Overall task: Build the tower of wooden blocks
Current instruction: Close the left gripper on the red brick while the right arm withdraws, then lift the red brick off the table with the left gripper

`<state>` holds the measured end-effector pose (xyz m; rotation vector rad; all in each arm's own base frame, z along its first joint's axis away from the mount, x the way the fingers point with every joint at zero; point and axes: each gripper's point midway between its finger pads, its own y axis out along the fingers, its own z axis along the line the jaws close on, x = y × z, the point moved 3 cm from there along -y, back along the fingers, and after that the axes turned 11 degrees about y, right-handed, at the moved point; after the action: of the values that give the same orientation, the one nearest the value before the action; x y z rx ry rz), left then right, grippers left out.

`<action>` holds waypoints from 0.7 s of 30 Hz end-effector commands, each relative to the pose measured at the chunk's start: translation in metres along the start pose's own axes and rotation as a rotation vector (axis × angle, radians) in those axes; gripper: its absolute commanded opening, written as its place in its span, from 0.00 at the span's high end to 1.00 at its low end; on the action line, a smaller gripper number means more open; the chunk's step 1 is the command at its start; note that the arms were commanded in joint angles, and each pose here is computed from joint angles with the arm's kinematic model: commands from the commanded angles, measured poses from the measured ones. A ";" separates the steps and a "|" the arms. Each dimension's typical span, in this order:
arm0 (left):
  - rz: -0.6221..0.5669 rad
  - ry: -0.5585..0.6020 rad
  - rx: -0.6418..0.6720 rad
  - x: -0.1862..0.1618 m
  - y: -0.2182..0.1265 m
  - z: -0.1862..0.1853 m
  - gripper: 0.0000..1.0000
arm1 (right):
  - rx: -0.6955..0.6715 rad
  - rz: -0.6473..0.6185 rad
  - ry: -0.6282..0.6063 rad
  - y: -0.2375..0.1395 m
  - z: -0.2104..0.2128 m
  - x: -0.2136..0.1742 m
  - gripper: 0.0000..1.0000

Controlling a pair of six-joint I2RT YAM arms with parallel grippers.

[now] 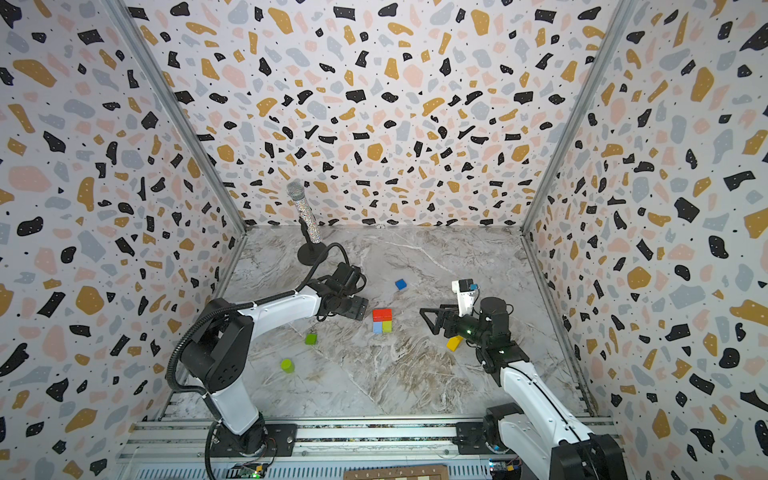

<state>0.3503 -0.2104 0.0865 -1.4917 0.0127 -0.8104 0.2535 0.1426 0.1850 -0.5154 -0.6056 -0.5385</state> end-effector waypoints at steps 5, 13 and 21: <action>-0.016 -0.011 0.002 0.010 0.009 0.005 0.11 | 0.030 -0.004 -0.007 -0.001 0.005 0.001 0.10; -0.005 -0.021 -0.018 0.009 0.019 0.002 0.16 | 0.027 0.000 -0.005 0.000 0.003 0.000 0.11; -0.017 -0.026 -0.034 0.017 0.021 0.000 0.23 | 0.026 0.004 -0.002 0.001 0.002 -0.001 0.13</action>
<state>0.3628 -0.2143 0.0700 -1.5132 0.0196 -0.7850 0.2537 0.1439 0.1836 -0.5076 -0.6020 -0.5309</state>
